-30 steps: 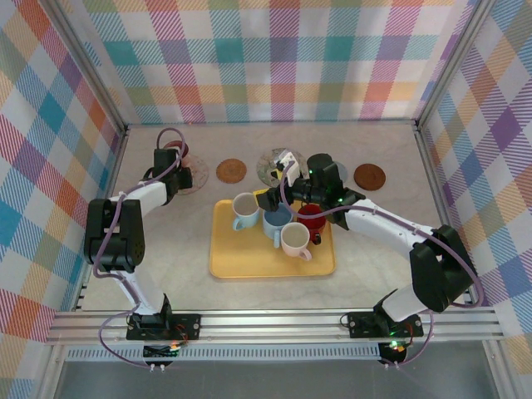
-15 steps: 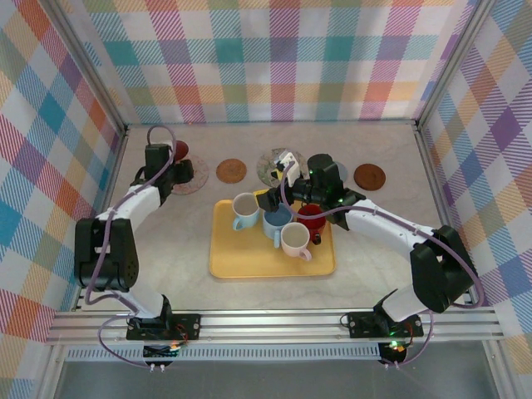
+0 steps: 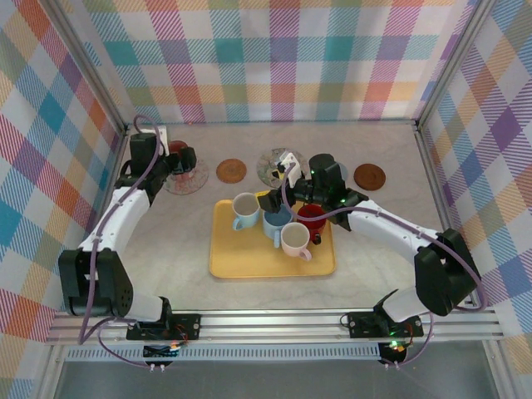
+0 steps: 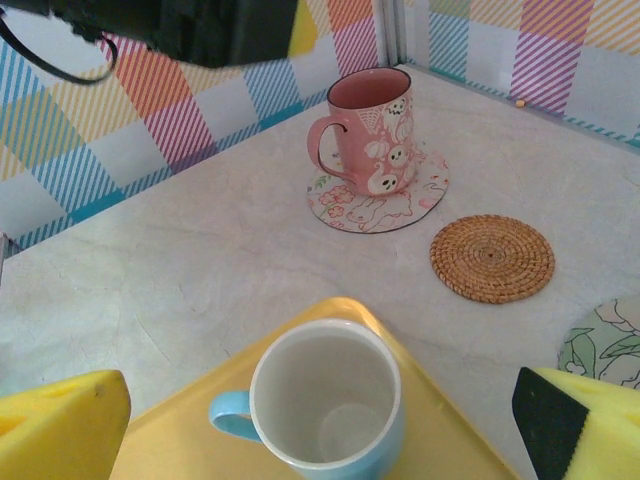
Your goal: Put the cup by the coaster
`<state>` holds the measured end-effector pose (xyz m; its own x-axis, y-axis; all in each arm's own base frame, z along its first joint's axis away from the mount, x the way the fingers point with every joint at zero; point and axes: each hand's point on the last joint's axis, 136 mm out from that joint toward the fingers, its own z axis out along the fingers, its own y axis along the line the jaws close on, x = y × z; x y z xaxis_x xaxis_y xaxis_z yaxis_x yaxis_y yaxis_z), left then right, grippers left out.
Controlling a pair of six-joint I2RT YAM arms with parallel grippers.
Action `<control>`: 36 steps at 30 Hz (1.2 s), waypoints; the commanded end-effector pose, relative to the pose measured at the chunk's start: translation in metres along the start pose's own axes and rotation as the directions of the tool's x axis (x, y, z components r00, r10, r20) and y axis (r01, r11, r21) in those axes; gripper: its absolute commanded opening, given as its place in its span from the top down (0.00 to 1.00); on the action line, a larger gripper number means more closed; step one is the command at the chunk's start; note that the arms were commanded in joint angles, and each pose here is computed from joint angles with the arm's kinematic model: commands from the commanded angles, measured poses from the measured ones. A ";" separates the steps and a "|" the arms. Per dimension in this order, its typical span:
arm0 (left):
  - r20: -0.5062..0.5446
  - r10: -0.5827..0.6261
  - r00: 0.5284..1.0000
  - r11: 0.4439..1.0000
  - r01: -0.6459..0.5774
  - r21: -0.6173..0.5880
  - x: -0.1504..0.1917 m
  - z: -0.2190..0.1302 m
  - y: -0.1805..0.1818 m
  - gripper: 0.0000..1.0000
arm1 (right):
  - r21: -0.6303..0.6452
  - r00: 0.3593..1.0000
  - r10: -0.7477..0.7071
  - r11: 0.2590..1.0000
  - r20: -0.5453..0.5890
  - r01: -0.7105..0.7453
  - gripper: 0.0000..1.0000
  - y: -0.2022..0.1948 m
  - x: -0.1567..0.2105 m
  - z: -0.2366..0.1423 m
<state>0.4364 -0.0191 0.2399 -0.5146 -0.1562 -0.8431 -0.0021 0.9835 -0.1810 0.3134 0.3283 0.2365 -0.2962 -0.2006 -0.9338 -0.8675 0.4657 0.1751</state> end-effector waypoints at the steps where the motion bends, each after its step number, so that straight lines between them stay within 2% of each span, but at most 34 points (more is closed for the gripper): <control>1: 0.044 0.029 0.999 0.998 -0.031 0.053 -0.022 -0.027 -0.019 0.08 | -0.004 0.999 -0.048 0.999 0.020 0.048 0.01 0.007 -0.015 -0.007; 7: 0.041 0.097 0.994 0.989 -0.101 0.106 -0.027 -0.051 -0.045 0.00 | 0.021 0.997 -0.075 0.997 0.000 0.075 0.01 0.005 -0.017 -0.013; 10: 0.032 0.114 0.993 0.985 -0.117 0.127 -0.023 -0.060 -0.055 0.00 | 0.033 0.993 -0.120 0.992 0.001 0.120 0.01 0.005 -0.020 -0.016; 20: -0.016 0.169 0.985 0.971 -0.164 0.172 0.000 -0.101 -0.077 0.00 | 0.049 0.993 -0.114 0.992 -0.012 0.114 0.01 0.009 -0.027 -0.030; 29: 0.000 0.173 0.985 0.950 -0.167 0.264 0.012 -0.134 -0.098 0.00 | 0.023 0.992 -0.117 0.993 -0.052 0.118 0.01 0.022 -0.011 -0.049; 36: -0.087 0.286 0.954 0.912 -0.243 0.330 0.037 -0.142 -0.122 0.00 | 0.024 0.988 -0.126 0.991 -0.090 0.128 0.01 0.028 0.005 -0.064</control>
<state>0.3078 -0.1248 0.3075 -0.5313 0.0765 -0.8437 0.3635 0.9201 -0.1455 0.2747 0.2902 0.2650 -0.2230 -0.2987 -0.9279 -0.8766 0.4778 0.0568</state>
